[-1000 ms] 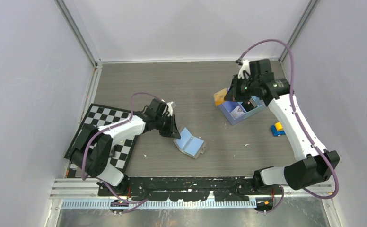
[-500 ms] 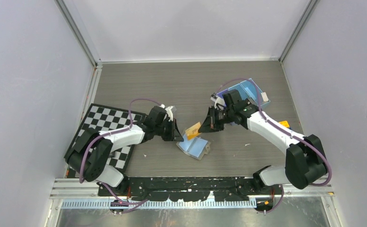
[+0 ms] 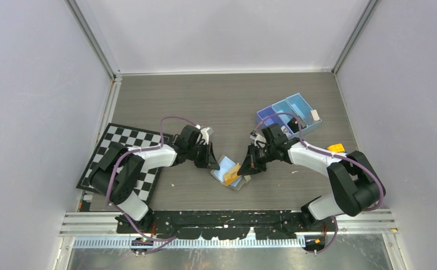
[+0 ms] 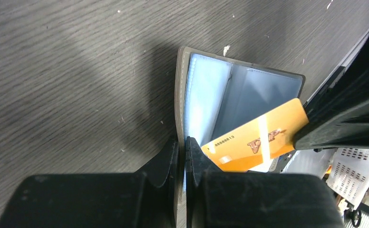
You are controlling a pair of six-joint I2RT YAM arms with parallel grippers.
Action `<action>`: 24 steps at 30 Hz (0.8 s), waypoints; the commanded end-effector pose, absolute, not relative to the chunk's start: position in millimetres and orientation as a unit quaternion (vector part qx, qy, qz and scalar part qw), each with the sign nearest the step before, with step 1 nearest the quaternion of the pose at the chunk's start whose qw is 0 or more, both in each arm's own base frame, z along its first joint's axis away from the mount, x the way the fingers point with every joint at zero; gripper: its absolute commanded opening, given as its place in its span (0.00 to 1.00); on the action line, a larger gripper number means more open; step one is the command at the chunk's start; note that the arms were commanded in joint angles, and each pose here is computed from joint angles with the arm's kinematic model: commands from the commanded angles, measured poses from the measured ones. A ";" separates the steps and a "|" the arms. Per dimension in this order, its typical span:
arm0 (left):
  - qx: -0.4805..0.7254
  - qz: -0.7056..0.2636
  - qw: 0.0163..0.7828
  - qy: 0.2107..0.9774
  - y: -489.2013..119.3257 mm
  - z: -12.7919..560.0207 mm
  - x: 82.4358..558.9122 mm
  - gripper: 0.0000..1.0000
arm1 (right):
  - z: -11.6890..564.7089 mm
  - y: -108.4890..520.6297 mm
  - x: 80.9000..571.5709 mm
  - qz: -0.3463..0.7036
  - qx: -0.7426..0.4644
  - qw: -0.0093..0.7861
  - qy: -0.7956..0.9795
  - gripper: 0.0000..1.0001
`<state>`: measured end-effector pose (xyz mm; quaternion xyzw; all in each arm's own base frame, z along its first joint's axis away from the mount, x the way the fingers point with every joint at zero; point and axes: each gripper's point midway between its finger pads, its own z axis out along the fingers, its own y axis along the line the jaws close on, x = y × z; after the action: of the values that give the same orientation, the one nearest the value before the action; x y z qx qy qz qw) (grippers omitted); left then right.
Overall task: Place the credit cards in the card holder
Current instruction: Insert the credit card into the card holder.
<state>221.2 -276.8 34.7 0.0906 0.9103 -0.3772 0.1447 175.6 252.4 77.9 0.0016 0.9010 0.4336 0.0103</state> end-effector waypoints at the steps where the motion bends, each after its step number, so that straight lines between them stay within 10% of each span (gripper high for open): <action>1: 0.124 -0.381 0.159 0.902 -278.7 41.8 229.0 0.00 | 73.0 252.5 173.6 0.432 -0.017 0.003 0.902 0.00; 24: 0.146 -0.392 0.133 0.898 -273.2 34.6 226.0 0.00 | 29.2 238.1 170.0 0.373 0.013 -0.017 0.928 0.01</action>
<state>220.7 -269.9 29.3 0.1291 0.9048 -0.3847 0.1294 162.7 241.2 41.4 0.0047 0.9184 0.3943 -0.0308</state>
